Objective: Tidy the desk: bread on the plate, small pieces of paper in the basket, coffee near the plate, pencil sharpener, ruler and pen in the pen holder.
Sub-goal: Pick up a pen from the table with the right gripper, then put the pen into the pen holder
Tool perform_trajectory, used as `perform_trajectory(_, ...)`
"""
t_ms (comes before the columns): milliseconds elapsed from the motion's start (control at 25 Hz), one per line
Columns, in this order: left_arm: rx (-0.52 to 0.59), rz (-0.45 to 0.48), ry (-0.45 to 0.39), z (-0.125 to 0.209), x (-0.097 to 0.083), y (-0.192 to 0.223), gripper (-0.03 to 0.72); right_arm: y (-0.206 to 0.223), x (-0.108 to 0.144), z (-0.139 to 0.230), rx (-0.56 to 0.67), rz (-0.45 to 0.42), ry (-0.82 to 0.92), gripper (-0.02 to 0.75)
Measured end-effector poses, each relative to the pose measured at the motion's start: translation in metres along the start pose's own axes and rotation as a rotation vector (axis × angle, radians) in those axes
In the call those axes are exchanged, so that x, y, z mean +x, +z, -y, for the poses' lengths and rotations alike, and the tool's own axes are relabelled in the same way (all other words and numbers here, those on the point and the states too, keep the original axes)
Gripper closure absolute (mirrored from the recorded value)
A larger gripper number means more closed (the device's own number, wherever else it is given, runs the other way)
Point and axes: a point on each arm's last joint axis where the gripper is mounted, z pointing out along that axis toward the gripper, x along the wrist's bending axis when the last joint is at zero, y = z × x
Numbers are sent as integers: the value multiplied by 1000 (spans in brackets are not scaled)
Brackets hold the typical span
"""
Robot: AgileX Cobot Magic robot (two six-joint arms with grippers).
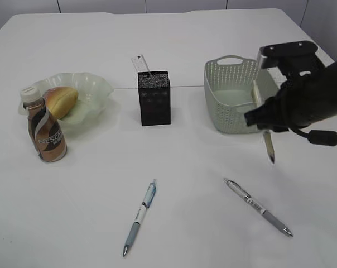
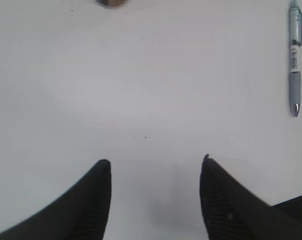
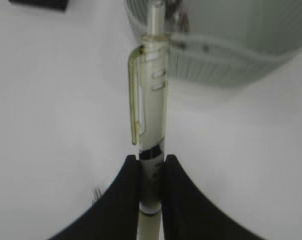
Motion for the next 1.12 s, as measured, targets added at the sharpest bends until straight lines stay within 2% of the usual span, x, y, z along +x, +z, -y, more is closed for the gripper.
perform_trajectory(200, -50, 7, -1, -5, -1, 0, 272, -2, 6, -26, -290, 1, -65, 678)
perform_trajectory(400, -98, 12, -1, -9, -1, 0, 272, 5, 29, -49, -476, -36, -199, 678)
perform_trajectory(560, -120, 14, -1, -11, -1, -1, 272, 15, 43, -83, -612, -66, -223, 678)
perform_trajectory(880, -143, 5, 9, -15, -1, 2, 272, 52, 56, -141, -762, -143, -73, 678)
perform_trajectory(1120, -122, -12, 23, -17, 0, 9, 272, 80, 74, -160, -797, -201, -89, 678)
